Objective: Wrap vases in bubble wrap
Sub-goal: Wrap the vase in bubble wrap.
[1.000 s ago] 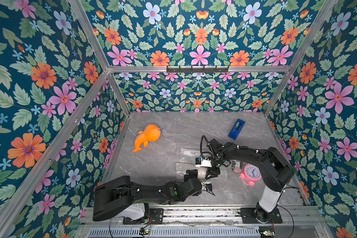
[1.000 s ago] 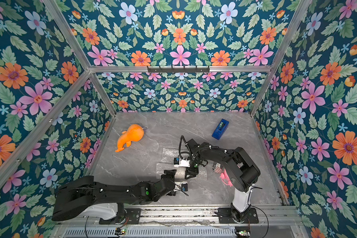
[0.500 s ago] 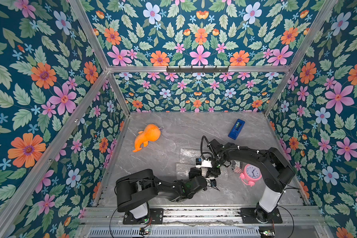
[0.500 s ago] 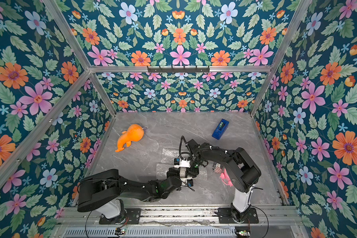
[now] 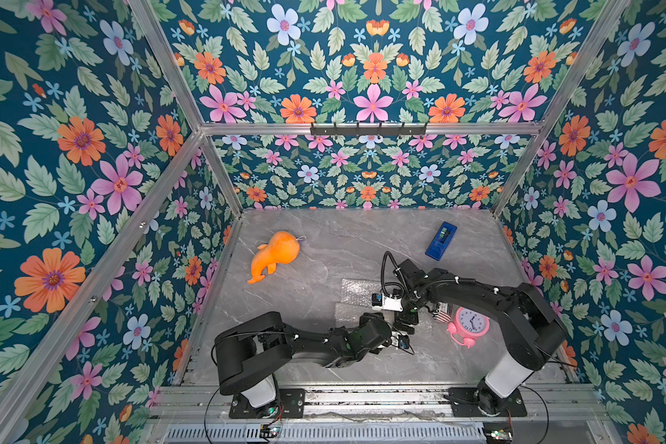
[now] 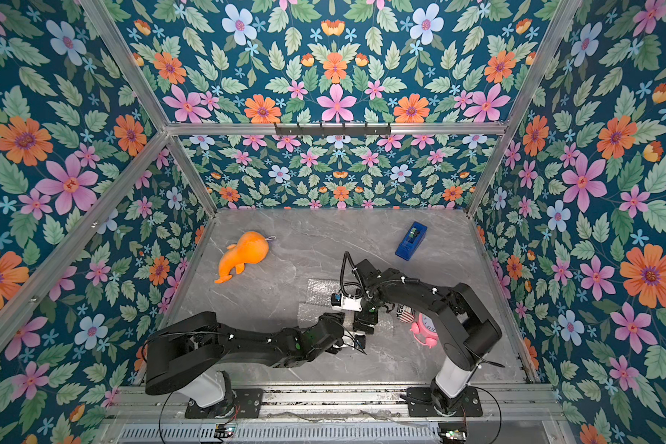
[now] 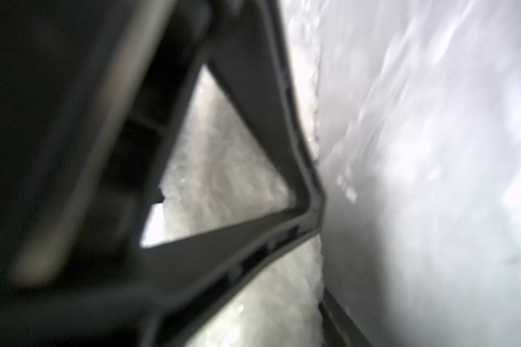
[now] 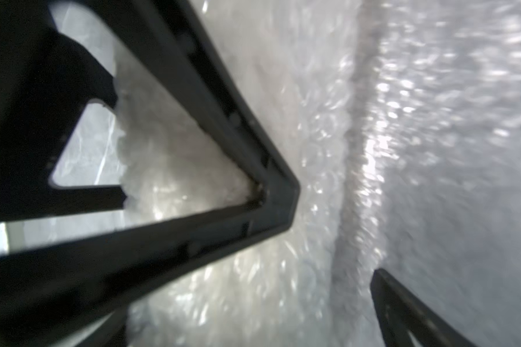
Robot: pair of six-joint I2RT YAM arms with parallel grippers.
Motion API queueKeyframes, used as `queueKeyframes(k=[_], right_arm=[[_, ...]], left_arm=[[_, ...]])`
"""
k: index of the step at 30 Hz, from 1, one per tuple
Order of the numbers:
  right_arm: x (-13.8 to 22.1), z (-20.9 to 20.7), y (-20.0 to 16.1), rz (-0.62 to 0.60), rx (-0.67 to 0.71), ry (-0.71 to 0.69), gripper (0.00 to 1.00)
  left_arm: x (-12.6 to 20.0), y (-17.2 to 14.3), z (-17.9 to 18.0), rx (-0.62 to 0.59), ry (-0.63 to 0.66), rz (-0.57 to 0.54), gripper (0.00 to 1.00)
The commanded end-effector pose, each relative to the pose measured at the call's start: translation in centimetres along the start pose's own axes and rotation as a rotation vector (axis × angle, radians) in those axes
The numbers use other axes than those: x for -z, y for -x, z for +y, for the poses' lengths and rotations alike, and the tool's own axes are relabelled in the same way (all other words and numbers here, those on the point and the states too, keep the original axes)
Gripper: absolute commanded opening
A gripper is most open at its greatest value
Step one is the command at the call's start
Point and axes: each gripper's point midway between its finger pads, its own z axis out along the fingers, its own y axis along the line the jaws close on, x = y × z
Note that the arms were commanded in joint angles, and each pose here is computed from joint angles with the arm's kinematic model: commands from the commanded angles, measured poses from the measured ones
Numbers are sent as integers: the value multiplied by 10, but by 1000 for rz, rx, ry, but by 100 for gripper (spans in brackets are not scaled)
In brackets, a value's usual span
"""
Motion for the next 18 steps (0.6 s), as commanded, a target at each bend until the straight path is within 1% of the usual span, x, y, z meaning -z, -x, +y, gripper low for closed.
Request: queueKeyframes(k=[1,3,5,6,9,11,13,15,16,18], right_arm=[[30,-18,30,-161,46,-127,100],[51,-35,33,-213,42,-248,100],[76,-52,35,-266,23,-378,100],[86,-57,34,-285,19,-421,100],[118,-75,24,-302,-2,-595,100],[144,-87,15,-298,-17,-743,100],[174,-90,12,-325,-22,-879,99],[197,-79,14,-371,-17,-932,99],[209,-70,16,-410,-15,-938,98],[222,-46,20,-481,1,-914,96]], left_arm=[[5,-28,-38,40,-226,98,55],[7,-27,-39,54,-270,91,55],[8,-26,-37,93,-318,87,55],[9,-26,-37,115,-347,89,55],[8,-26,-38,181,-428,89,55],[8,-23,-35,237,-486,82,55],[10,-19,-33,275,-548,69,55],[11,-16,-33,304,-620,64,57],[12,-17,-35,321,-673,77,57],[9,-22,-34,354,-732,121,56]])
